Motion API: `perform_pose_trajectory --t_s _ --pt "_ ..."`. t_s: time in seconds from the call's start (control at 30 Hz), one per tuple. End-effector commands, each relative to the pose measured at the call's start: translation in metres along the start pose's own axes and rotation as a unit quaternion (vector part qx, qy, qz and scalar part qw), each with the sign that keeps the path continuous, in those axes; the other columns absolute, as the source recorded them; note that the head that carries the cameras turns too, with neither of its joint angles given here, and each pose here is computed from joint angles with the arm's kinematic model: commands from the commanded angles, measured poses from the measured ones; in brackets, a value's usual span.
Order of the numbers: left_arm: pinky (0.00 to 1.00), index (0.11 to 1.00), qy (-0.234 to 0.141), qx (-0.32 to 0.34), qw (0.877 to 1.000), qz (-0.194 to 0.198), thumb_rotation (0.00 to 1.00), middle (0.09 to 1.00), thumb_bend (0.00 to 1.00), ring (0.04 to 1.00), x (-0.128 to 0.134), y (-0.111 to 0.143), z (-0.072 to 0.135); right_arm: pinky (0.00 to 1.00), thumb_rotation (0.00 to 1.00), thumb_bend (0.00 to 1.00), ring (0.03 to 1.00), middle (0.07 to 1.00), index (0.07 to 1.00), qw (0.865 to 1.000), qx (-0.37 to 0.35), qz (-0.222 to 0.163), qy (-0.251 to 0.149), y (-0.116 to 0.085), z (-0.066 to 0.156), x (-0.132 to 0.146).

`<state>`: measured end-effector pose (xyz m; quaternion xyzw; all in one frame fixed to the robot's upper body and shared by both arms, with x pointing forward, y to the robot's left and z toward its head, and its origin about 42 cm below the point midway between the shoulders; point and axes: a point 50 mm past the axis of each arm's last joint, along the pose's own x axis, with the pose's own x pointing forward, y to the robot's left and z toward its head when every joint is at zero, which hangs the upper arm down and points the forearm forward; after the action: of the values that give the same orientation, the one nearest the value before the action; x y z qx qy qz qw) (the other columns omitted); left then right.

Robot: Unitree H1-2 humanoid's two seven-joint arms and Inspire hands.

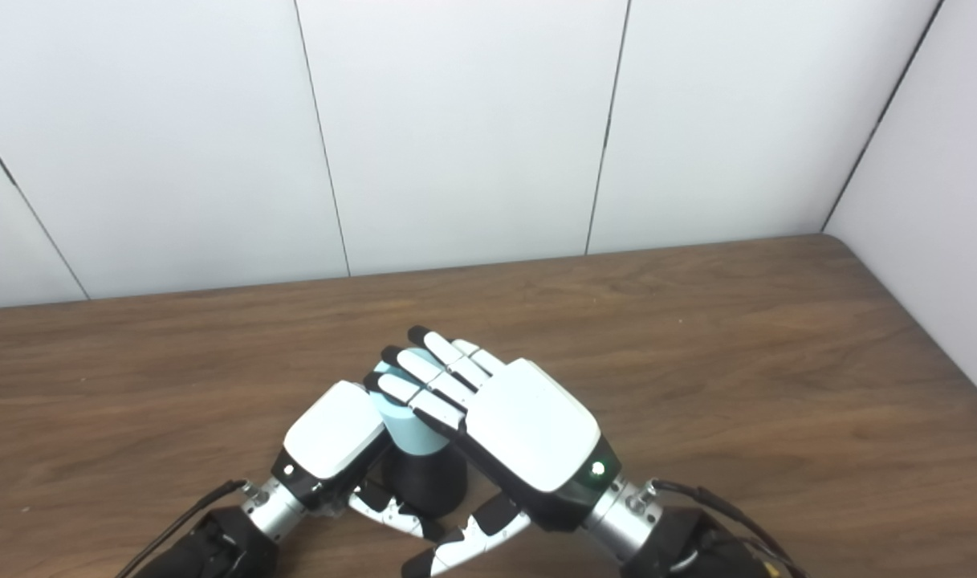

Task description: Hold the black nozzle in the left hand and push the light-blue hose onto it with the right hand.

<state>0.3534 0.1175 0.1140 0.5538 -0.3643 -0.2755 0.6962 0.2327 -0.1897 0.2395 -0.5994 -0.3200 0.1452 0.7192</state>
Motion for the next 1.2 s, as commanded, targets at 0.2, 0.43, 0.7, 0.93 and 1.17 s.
perform_pose_trajectory --t_s 0.2,0.43,0.7,0.93,1.17 --pt "0.25 0.541 0.017 -0.039 0.996 -0.074 0.00 0.442 0.49 0.354 -0.0332 -0.0514 0.0282 0.92 0.89 0.79 1.000 0.975 0.932 0.995 -0.005 0.083 0.060 0.0181 -0.0108 -0.0092" --pt "0.26 0.542 0.022 -0.044 0.996 -0.078 0.00 0.447 0.49 0.360 -0.0341 -0.0493 0.0273 0.91 0.90 0.79 1.000 0.969 0.940 0.993 -0.001 0.093 0.072 0.0202 -0.0102 -0.0098" --pt "0.26 0.541 0.019 -0.044 0.996 -0.073 0.00 0.441 0.49 0.357 -0.0350 -0.0509 0.0255 0.93 0.88 0.80 1.000 0.967 0.933 0.993 0.010 0.093 0.078 0.0238 -0.0087 -0.0144" --pt "0.26 0.541 0.021 -0.042 0.996 -0.075 0.00 0.444 0.49 0.355 -0.0342 -0.0515 0.0264 0.91 0.87 0.79 1.000 0.963 0.933 0.994 0.013 0.083 0.072 0.0202 -0.0080 -0.0149" --pt "0.25 0.540 0.020 -0.045 0.996 -0.074 0.00 0.439 0.49 0.354 -0.0326 -0.0506 0.0264 0.88 0.79 0.78 0.983 0.930 0.873 0.996 0.032 0.065 0.042 0.0209 -0.0055 -0.0147"
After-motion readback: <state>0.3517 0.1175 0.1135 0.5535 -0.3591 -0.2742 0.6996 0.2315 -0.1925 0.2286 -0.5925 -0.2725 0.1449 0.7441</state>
